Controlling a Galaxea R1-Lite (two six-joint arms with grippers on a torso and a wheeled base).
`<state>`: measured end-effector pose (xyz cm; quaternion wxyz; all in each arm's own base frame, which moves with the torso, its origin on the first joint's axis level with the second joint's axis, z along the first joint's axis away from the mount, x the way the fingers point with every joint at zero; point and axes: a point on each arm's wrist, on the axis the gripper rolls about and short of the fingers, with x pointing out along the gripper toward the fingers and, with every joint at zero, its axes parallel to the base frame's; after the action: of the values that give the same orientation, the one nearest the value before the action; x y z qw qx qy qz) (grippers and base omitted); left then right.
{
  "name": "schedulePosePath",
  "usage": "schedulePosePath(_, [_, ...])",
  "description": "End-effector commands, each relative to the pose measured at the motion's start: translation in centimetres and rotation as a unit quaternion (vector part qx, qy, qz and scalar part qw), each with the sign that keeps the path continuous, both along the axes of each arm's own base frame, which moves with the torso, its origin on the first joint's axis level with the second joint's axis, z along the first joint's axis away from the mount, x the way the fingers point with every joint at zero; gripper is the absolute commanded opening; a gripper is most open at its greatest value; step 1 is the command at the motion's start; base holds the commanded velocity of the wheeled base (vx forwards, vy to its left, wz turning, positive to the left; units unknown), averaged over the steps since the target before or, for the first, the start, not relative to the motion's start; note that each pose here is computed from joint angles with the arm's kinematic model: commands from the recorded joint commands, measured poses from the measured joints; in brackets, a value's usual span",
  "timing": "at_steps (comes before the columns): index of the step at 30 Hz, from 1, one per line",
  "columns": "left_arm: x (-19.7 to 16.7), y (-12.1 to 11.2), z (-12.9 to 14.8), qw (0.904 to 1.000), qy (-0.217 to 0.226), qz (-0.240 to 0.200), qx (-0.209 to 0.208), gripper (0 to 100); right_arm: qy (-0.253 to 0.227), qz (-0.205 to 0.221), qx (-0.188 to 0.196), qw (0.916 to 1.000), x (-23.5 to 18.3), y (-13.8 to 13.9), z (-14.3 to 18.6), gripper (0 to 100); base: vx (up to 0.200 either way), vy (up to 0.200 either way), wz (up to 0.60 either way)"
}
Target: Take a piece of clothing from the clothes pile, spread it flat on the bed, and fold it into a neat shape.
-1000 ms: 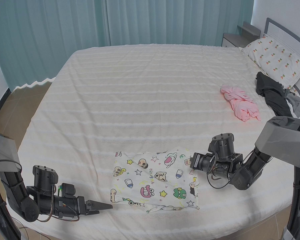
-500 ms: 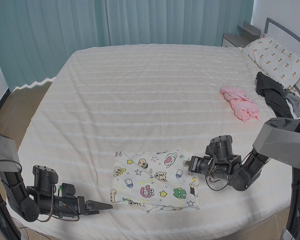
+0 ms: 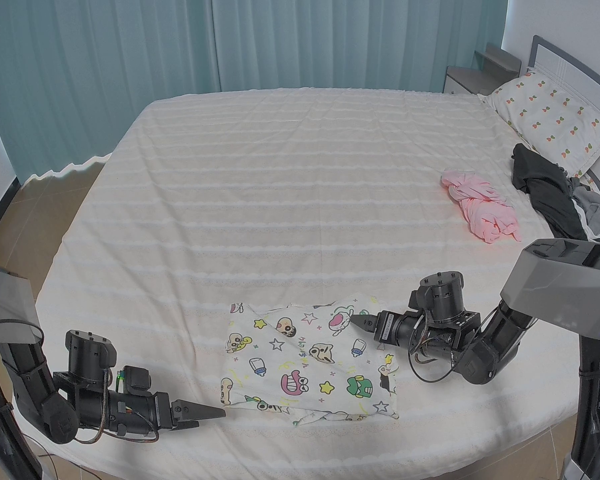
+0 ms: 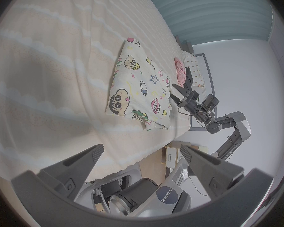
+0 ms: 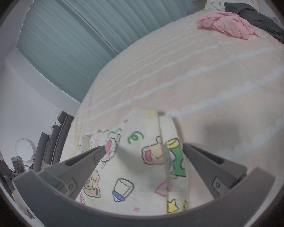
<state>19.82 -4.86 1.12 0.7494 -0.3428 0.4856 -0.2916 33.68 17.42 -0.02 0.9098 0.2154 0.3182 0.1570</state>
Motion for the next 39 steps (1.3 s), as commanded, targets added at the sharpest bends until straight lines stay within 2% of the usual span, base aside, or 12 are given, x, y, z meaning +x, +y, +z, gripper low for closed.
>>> schedulePosePath(1, [0.0,0.0,0.0,1.0,0.0,0.0,0.0,100,-0.026,0.003,0.011,0.9996,-0.1,0.2,0.5,100,0.0,0.0,0.0])
schedulePosePath(5, [0.0,0.0,0.0,1.0,0.0,0.001,0.0,100,-0.047,-0.008,0.015,0.9988,0.1,-0.3,2.0,100,0.0,0.0,0.0])
schedulePosePath(11, [0.0,0.0,0.0,1.0,0.0,0.0,0.0,100,-0.054,-0.008,0.018,0.9984,-0.3,-0.6,2.8,100,0.0,0.0,0.0])
schedulePosePath(18, [0.6,0.2,0.2,0.9999,-0.011,0.012,0.003,100,-0.029,0.014,-0.009,0.9994,-1.7,-0.4,1.5,100,0.0,0.0,0.0])
schedulePosePath(22, [3.0,0.6,0.6,0.995,-0.048,0.077,0.042,100,-0.003,0.013,-0.025,0.9996,-2.4,-1.8,0.7,100,0.0,0.0,0.0])
schedulePosePath(23, [4.4,0.2,0.7,0.9862,-0.067,0.128,0.082,100,0.01,0.022,-0.032,0.9992,-2.9,-2.5,0.2,100,0.0,0.0,0.0])
schedulePosePath(24, [5.4,-0.5,0.8,0.9793,-0.08,0.154,0.104,100,0.018,0.027,-0.034,0.9989,-3.2,-3.1,0.0,100,0.0,0.0,0.0])
schedulePosePath(27, [7.4,-2.1,0.8,0.9677,-0.108,0.186,0.132,100,0.033,0.048,-0.031,0.9978,-3.8,-3.7,-0.4,100,0.0,0.0,0.0])
schedulePosePath(30, [9.4,-3.7,1.3,0.967,-0.143,0.164,0.132,100,0.049,0.069,-0.02,0.9962,-4.2,-3.7,-0.7,100,0.0,0.0,0.0])
schedulePosePath(32, [9.5,-3.7,1.3,0.9669,-0.144,0.164,0.132,100,0.05,0.069,-0.02,0.9961,-4.2,-3.7,-0.8,100,0.0,0.0,0.0])
schedulePosePath(35, [12.2,-5.2,1.5,0.9722,-0.116,0.134,0.152,100,0.069,0.086,-0.017,0.9938,-4.4,-3.6,-1.3,100,0.0,0.0,0.0])
schedulePosePath(39, [12.8,-6.0,1.2,0.982,-0.098,0.094,0.131,100,0.078,0.097,-0.011,0.9922,-4.5,-3.5,-1.4,100,0.0,0.0,0.0])
